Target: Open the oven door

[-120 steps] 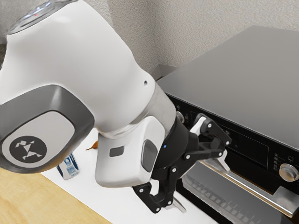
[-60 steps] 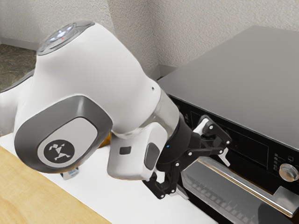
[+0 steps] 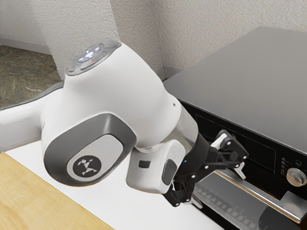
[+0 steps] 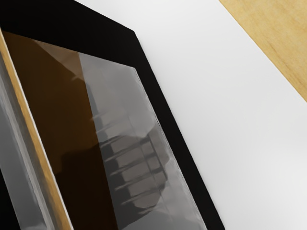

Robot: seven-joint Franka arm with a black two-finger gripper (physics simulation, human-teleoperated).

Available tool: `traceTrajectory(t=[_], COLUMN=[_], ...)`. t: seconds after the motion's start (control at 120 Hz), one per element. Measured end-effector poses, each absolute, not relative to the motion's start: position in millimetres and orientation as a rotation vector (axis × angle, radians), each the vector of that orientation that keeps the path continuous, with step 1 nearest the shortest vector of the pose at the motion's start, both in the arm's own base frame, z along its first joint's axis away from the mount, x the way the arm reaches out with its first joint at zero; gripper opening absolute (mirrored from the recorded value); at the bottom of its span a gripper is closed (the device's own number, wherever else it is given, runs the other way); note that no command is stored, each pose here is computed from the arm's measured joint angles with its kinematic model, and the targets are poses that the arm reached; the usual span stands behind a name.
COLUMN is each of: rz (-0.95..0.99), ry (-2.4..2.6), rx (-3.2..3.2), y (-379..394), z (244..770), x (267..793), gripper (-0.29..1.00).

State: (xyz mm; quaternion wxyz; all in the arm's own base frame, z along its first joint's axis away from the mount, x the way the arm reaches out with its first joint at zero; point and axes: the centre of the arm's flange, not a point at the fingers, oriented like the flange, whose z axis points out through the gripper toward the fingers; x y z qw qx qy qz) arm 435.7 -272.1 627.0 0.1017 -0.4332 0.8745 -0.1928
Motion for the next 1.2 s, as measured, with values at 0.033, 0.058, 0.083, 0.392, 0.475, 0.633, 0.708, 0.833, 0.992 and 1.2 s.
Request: traceTrajectory(t=[0.033,0.058,0.083,0.392,0.475,0.633,0.708,0.833,0.992,1.2], rz=[-0.568,-0.567,-0.566,-0.919,-1.157,-0.66,-0.422,-0.139,-0.113,-0.14], ry=[2.584,2.583,2.582,2.21,2.086,1.685,1.461,1.191,0.939,0.72], rx=[-1.277,-1.28,-1.285,-0.446,-1.075,-2.227,-2.49,-2.748,-2.885,-2.976], y=[-271.5,-269.7,-267.7,-218.2,-83.6,29.0,34.4,26.6,11.0,-3.9], z=[625.3,624.3,622.7,766.2,968.7,874.9,816.5,720.5,699.0,694.8], x=[436.7,438.0,439.1,-41.0,119.1,434.2,489.7,536.6,546.2,550.9], gripper=[0.7,0.7,0.7,0.69,0.69,0.7,0.7,0.7,0.7,0.7])
